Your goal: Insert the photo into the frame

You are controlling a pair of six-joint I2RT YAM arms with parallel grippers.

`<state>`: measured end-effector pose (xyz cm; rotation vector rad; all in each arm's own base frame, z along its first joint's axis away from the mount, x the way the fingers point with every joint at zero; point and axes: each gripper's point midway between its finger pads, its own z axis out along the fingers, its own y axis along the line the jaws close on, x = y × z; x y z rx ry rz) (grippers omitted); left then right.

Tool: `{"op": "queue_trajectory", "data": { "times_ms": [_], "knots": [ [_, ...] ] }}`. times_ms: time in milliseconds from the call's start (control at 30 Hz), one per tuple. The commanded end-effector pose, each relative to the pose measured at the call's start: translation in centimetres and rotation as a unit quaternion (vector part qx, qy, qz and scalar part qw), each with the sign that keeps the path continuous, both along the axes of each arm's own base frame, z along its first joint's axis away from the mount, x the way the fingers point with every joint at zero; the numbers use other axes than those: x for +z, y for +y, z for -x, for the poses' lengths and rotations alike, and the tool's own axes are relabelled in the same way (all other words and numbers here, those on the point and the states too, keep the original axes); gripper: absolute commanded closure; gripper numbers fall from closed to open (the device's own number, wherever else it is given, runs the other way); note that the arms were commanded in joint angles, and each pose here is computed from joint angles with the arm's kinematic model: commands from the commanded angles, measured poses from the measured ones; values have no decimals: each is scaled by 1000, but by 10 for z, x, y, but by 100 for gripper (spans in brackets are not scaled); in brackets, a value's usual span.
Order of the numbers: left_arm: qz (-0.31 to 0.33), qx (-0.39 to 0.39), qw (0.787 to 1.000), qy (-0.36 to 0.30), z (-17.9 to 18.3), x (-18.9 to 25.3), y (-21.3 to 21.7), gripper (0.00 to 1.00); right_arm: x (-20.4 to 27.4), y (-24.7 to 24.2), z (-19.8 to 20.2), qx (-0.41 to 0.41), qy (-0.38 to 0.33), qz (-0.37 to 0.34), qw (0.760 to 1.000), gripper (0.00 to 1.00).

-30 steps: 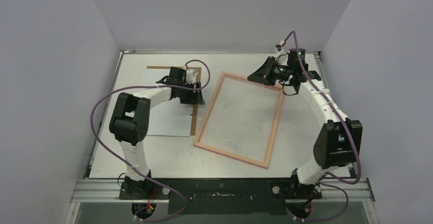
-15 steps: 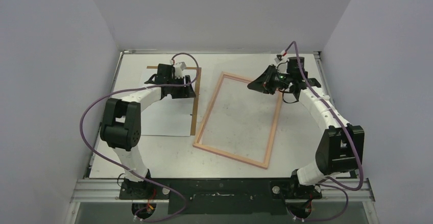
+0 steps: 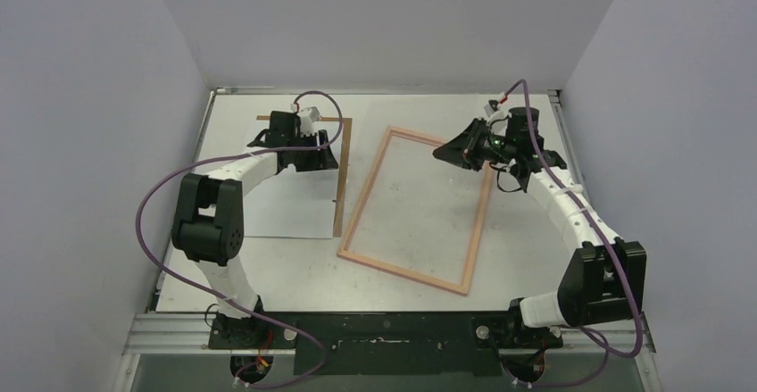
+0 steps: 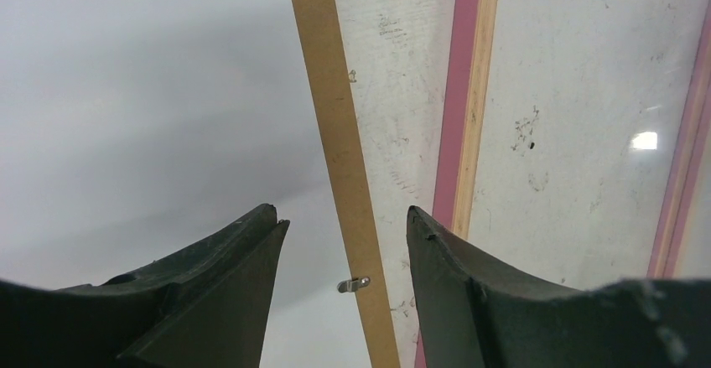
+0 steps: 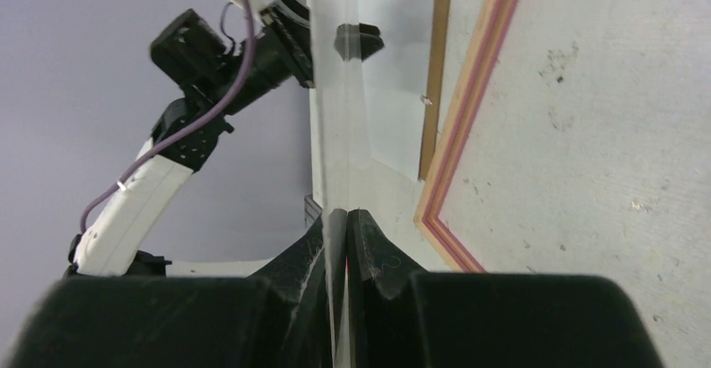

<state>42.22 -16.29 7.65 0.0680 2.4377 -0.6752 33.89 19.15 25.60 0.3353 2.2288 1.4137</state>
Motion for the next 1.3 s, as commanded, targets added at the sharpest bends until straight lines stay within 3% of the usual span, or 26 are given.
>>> {"op": "queue_trajectory", "data": {
  "times_ms": [0,167,633,1267],
  "knots": [
    [6,-12,999,-30,-3,19,-2,46,-42,-1,3,4,29,9,1000,95],
    [1,-18,999,-29,0,13,-8,46,-90,-5,-3,5,68,27,997,95],
    [-7,-83,996,-33,16,2,-52,46,-134,-54,-20,-19,71,127,989,95],
    [-23,-108,994,-24,17,-18,-76,50,-167,-71,-8,-33,101,126,986,95]
  ]
}}
